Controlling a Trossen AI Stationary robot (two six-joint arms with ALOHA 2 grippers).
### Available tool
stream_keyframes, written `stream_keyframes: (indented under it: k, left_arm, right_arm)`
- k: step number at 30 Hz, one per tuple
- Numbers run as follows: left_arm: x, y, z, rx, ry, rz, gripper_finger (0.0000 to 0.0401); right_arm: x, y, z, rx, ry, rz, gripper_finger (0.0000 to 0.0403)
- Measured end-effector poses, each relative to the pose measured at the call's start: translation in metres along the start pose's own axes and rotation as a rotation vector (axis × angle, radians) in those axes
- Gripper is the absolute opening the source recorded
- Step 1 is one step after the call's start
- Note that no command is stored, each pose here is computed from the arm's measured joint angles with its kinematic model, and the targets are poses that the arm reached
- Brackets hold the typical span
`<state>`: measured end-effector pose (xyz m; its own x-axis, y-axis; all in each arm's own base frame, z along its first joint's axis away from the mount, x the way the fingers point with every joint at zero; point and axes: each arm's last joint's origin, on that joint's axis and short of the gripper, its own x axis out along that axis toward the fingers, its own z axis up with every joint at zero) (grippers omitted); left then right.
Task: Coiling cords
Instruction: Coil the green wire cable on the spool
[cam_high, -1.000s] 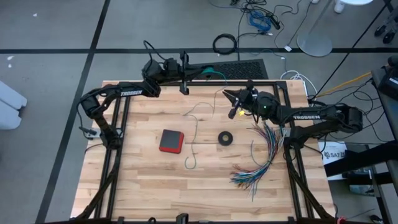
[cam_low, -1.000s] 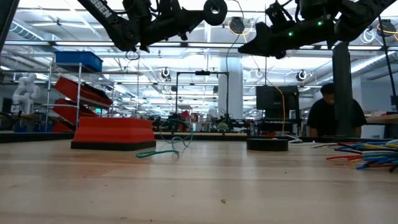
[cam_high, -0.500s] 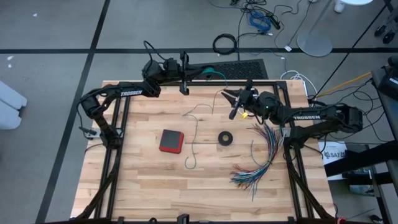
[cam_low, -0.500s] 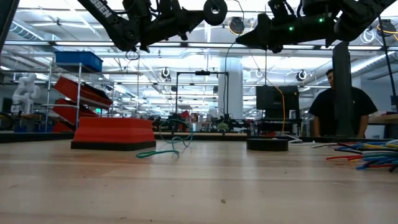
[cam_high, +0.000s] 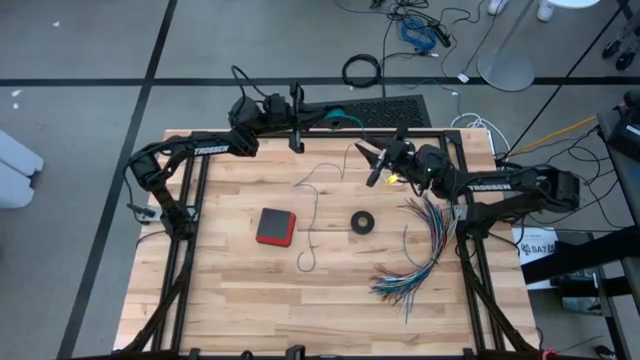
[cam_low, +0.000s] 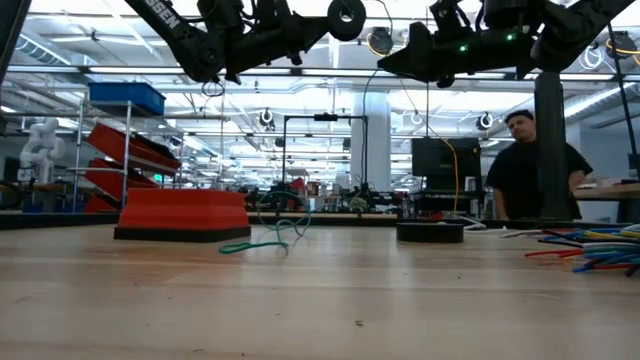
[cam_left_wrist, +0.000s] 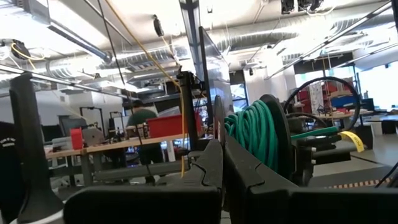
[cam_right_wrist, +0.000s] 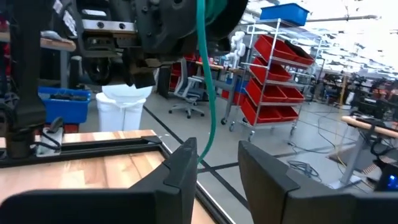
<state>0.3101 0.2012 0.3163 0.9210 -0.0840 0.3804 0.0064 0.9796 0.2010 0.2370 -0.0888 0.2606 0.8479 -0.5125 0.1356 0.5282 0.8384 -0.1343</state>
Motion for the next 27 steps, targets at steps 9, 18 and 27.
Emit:
stream_keyframes:
  k: [9, 18, 27]
  left_arm:
    - [0.002, -0.003, 0.0, -0.002, -0.002, -0.008, 0.0]
    - [0.002, -0.003, 0.0, 0.002, -0.004, -0.008, 0.0]
    - [0.002, -0.003, 0.0, 0.006, -0.005, -0.007, 0.0]
  right_arm:
    - [0.014, 0.006, -0.015, 0.013, -0.048, 0.013, 0.0079]
    - [0.015, 0.006, -0.017, 0.003, -0.04, -0.013, 0.0057]
    - [0.015, 0.006, -0.018, 0.0, -0.028, -0.016, 0.0054]
